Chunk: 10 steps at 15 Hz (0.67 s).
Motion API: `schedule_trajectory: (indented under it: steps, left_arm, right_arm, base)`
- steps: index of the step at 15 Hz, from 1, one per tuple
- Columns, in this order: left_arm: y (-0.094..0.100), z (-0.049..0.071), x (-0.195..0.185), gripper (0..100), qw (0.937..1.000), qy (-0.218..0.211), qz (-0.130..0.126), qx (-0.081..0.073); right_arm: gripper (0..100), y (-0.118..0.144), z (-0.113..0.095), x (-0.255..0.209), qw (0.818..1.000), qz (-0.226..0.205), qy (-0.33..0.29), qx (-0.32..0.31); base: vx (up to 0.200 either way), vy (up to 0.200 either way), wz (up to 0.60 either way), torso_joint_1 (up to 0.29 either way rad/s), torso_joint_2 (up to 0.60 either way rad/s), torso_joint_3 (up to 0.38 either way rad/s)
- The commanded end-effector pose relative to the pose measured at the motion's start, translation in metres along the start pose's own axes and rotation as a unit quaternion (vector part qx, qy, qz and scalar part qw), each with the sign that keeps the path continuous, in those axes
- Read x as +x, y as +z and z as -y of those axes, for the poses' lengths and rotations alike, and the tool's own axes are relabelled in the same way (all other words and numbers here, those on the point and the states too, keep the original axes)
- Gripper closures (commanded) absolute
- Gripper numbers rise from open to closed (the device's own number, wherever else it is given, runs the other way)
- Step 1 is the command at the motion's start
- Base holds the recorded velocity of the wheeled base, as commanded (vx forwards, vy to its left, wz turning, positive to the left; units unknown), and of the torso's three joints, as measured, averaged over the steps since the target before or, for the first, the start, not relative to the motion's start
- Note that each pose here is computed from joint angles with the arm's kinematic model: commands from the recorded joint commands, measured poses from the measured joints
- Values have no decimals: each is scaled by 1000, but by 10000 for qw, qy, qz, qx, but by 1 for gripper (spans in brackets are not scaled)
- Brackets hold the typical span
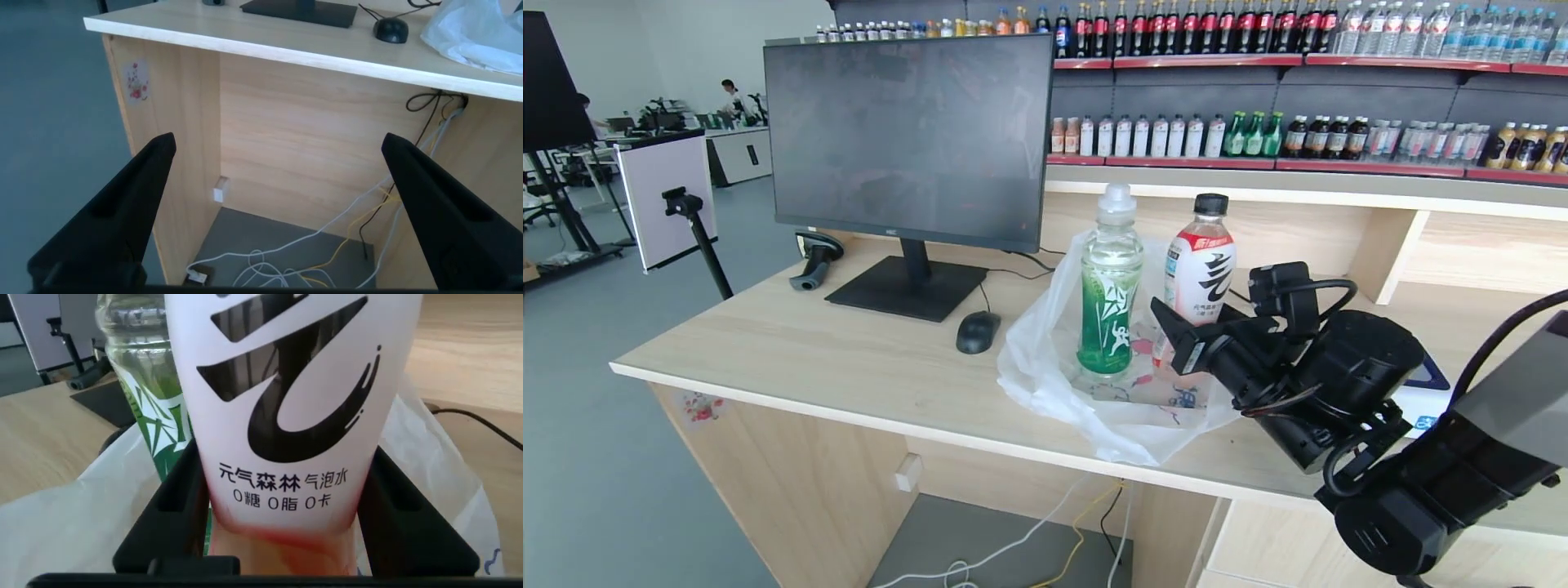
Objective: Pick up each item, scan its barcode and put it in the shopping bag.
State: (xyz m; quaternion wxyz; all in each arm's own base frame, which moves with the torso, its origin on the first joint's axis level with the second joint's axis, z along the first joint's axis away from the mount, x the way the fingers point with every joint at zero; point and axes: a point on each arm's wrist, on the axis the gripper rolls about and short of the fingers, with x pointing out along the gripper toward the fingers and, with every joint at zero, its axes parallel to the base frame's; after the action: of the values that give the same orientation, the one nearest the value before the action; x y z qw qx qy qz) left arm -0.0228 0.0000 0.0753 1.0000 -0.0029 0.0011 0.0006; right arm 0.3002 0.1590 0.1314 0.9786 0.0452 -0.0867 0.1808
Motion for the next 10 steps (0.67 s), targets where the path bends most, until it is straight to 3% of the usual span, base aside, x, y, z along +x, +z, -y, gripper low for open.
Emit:
schedule_trajectory:
  steps: [1, 10]
  left_arm:
    - [0, 0, 0, 0, 10000, 1, 3, -2]
    - [0, 0, 0, 0, 10000, 1, 3, -2]
  right_arm:
    - [100, -7, 3, 5, 10000, -59, -49, -21]
    - [100, -14, 15, 20, 9997, 34, -226, -83]
  base:
    - [0, 0, 0, 0, 0, 0]
    - [0, 0, 0, 0, 0, 0]
